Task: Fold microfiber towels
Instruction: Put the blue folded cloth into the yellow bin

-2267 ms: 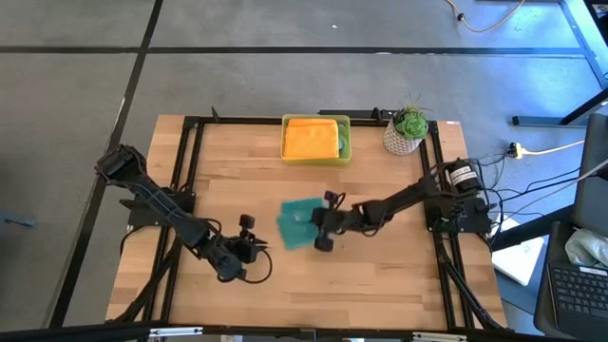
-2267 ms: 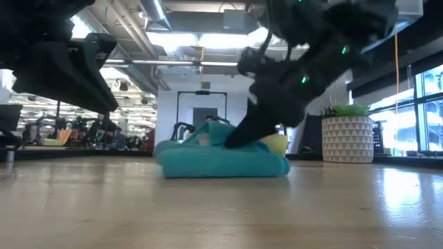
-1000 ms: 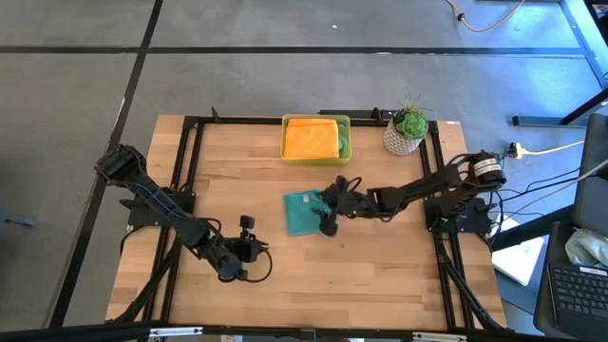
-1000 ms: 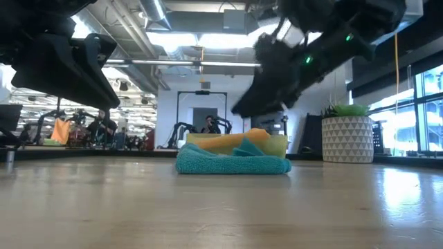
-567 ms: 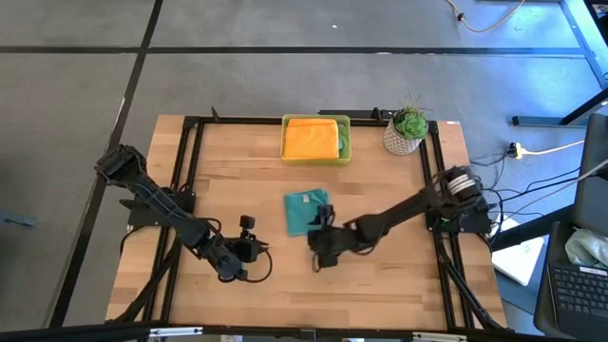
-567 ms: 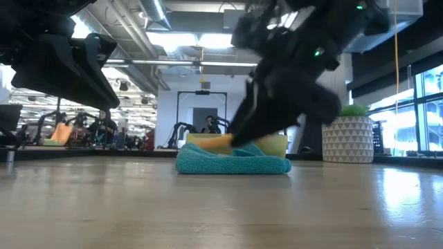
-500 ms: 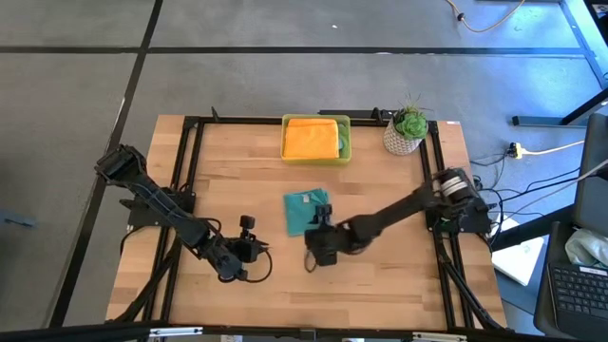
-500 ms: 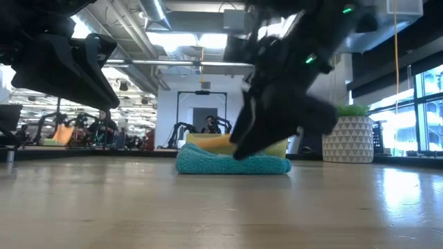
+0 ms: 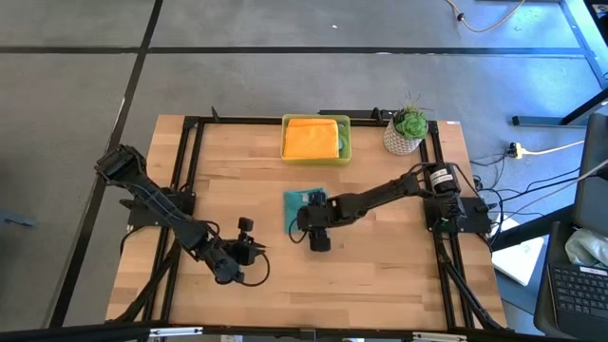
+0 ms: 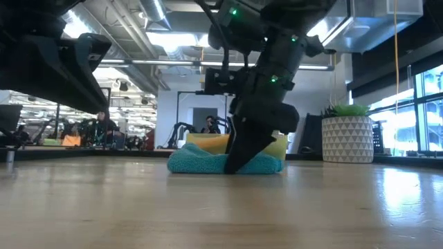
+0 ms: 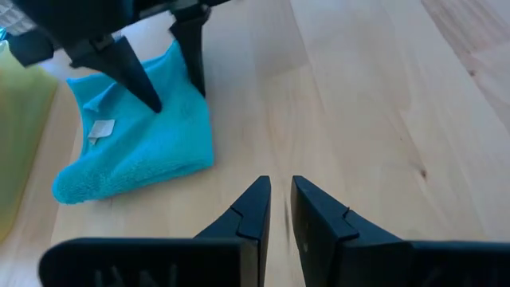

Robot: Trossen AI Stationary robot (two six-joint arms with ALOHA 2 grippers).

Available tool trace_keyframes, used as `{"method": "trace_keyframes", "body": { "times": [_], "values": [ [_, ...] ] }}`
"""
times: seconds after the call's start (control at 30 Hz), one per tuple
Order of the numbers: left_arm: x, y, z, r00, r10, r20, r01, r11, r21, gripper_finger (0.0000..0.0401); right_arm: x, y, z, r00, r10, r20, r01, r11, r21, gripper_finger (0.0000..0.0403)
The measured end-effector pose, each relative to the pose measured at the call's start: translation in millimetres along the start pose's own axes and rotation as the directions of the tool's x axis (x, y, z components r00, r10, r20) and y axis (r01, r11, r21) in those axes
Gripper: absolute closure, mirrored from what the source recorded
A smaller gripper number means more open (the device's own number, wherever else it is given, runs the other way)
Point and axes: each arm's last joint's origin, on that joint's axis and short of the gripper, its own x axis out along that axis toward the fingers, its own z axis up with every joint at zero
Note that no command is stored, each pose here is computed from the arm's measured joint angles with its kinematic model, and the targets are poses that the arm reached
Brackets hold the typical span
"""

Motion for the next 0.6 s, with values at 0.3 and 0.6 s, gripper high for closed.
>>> {"method": "trace_keyframes", "body": {
  "times": [0.3,0.6],
  "values": [
    [-6.9,-8.8,-3.7,1.000,-0.027,-0.003,0.027,0.999,0.039,0.0355,20.2,-13.6,0.9,0.997,0.078,0.028,-0.080,0.996,0.048,0.0357],
    [-16.5,-20.0,-8.1,0.999,-0.054,0.002,0.053,0.996,0.072,0.0355,-26.1,-54.6,28.3,0.999,0.045,-0.011,-0.044,0.996,0.075,0.0391]
  ]
}}
